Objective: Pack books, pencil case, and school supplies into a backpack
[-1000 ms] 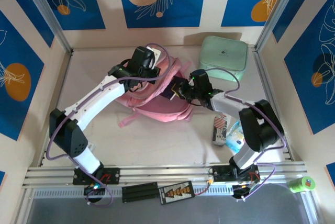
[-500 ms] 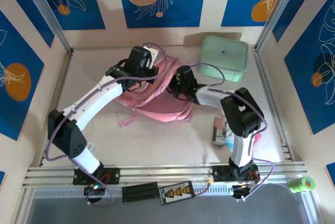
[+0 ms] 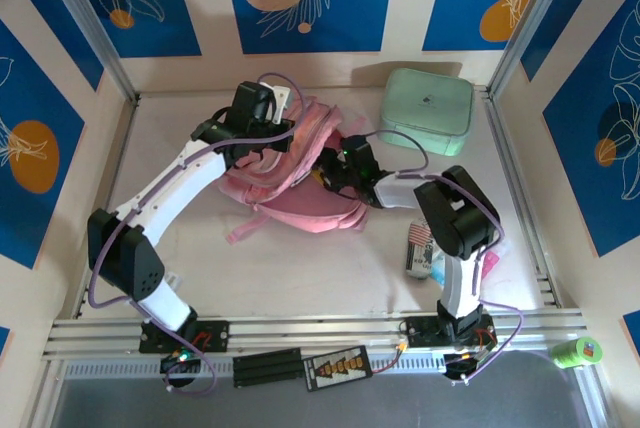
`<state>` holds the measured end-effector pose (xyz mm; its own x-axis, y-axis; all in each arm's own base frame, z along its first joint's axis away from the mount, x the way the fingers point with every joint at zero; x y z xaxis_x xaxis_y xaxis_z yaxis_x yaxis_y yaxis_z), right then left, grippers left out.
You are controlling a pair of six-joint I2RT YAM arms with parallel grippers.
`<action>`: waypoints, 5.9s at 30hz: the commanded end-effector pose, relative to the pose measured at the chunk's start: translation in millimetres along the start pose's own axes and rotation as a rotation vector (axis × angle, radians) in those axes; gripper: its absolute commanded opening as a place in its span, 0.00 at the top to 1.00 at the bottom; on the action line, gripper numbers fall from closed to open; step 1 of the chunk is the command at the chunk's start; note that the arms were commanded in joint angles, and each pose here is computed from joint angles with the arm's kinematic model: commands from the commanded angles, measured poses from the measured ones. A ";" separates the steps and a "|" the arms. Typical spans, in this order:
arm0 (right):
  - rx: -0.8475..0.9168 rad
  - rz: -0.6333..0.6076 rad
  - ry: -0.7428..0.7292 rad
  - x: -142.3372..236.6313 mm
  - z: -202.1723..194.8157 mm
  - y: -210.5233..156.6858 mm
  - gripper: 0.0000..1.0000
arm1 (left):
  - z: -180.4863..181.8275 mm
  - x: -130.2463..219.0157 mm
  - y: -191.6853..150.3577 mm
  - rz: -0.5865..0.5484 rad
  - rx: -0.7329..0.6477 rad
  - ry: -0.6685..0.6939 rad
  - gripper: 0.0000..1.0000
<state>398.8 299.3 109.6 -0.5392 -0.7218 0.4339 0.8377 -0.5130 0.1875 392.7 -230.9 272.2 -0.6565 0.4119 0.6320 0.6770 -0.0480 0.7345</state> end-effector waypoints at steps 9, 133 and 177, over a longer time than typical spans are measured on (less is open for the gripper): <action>-0.004 -0.134 -0.085 107.6 -15.5 -4.3 0.33 | 4.5 -2.5 0.8 -0.049 0.050 -0.048 1.00; 0.814 0.220 -0.474 21.2 43.3 -180.2 0.65 | 77.6 -13.8 -136.9 0.064 0.898 -0.239 1.00; 0.779 0.048 -0.733 16.1 0.7 -130.6 0.87 | 72.3 -6.9 -134.9 0.066 0.884 -0.253 1.00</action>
<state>279.6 376.4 97.9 -0.5146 -0.2168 0.8296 0.8213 0.1533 0.5495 326.5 -143.0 114.2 -0.5746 0.5413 0.6138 0.7495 0.6493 0.1291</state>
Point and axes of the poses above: each hand's point on the last joint's axis, 136 mm out from that joint toward the fingers, its own x axis back along the fingers, its own z axis along the line the jaws close on, y = z × x, the point moved 2 cm from there along x, back along the fingers, and after that the axes turned 5 degrees about x, right-handed, at the moved point
